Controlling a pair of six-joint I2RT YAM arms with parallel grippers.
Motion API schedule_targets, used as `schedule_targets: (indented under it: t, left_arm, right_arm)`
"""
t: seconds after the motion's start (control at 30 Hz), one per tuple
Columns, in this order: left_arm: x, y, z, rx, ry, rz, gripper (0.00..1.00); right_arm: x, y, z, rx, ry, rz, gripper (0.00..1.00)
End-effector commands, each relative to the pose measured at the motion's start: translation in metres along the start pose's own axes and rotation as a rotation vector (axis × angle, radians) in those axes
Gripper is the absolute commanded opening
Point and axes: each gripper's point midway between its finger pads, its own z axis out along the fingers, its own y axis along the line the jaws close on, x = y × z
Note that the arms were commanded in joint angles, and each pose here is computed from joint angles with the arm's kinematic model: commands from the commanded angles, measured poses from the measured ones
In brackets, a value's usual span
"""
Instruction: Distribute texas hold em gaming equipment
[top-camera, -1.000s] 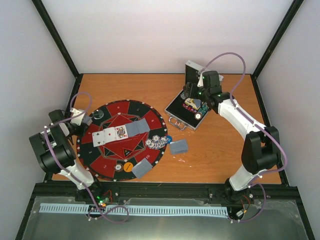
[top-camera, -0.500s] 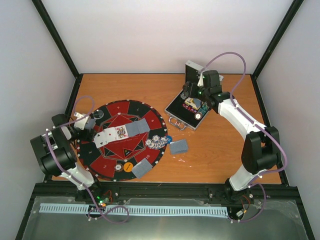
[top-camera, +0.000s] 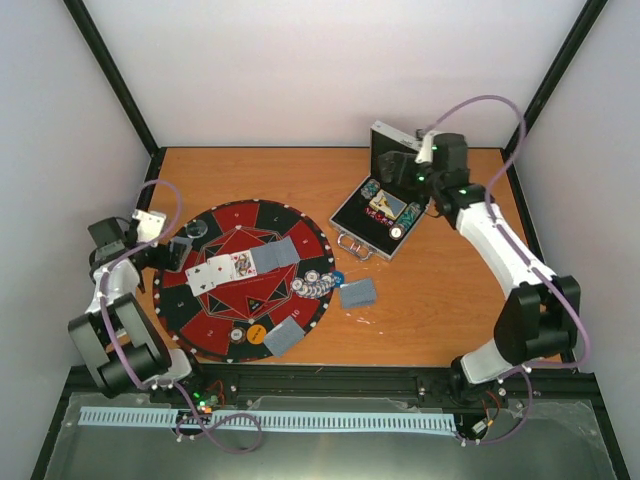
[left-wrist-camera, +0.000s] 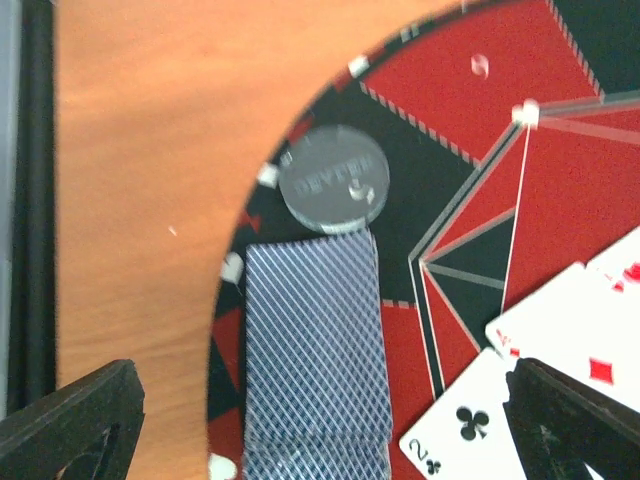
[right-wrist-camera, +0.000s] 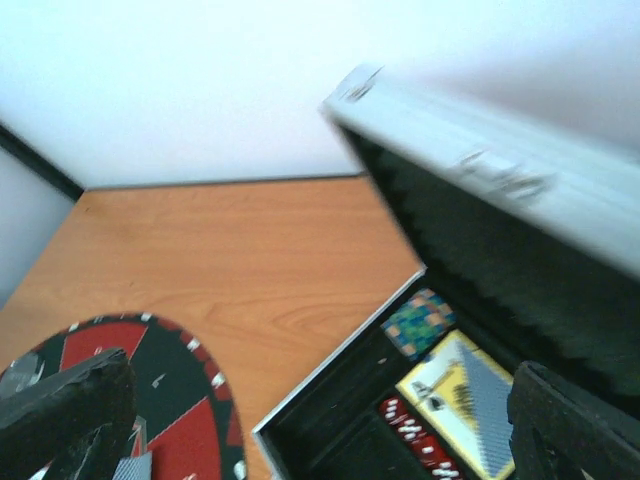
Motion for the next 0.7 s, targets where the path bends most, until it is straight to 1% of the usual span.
schedule_targets:
  t: [0.0, 0.03, 0.07, 0.1, 0.17, 0.27, 0.33, 0.37, 0.43, 0.5, 0.57, 0.63, 0.67]
  left_arm:
    - [-0.062, 0.017, -0.036, -0.050, -0.158, -0.138, 1.00]
    - [-0.074, 0.021, -0.044, -0.066, -0.193, -0.196, 1.00]
    - [-0.084, 0.023, -0.052, -0.072, -0.229, -0.264, 1.00]
    - [-0.094, 0.023, -0.061, -0.070, -0.267, -0.318, 1.00]
    - [-0.109, 0.020, -0.077, -0.063, -0.323, -0.407, 1.00]
    - [-0.117, 0.014, -0.091, -0.069, -0.335, -0.478, 1.00]
    - [-0.116, 0.010, -0.097, -0.066, -0.330, -0.522, 1.00]
    - [-0.118, 0.007, -0.101, -0.059, -0.341, -0.525, 1.00]
    - [-0.122, 0.000, -0.110, -0.060, -0.401, -0.504, 1.00]
    - [-0.121, 0.006, -0.118, -0.156, -0.488, -0.518, 1.00]
    - [-0.112, 0.014, -0.121, -0.262, -0.549, -0.535, 1.00]
    - [-0.095, 0.019, -0.112, -0.324, -0.549, -0.544, 1.00]
    - [-0.082, 0.021, -0.103, -0.345, -0.526, -0.559, 1.00]
  right_arm:
    - [-0.043, -0.039, -0.049, 0.030, -0.169, 0.017, 1.00]
    - [-0.047, -0.051, -0.061, 0.033, -0.203, 0.038, 1.00]
    - [-0.042, -0.067, -0.070, 0.034, -0.220, 0.067, 1.00]
    - [-0.046, -0.081, -0.083, 0.047, -0.269, 0.082, 1.00]
    - [-0.043, -0.115, -0.111, 0.122, -0.346, 0.118, 1.00]
    - [-0.027, -0.159, -0.142, 0.277, -0.425, 0.140, 1.00]
    - [-0.013, -0.180, -0.161, 0.382, -0.480, 0.132, 1.00]
    - [-0.008, -0.187, -0.171, 0.432, -0.517, 0.115, 1.00]
    - [0.004, -0.196, -0.186, 0.519, -0.588, 0.044, 1.00]
    - [0.023, -0.200, -0.193, 0.569, -0.640, -0.019, 1.00]
    - [0.039, -0.202, -0.194, 0.571, -0.679, -0.018, 1.00]
    - [0.054, -0.202, -0.187, 0.547, -0.666, -0.018, 1.00]
    - [0.062, -0.204, -0.181, 0.541, -0.649, -0.017, 1.00]
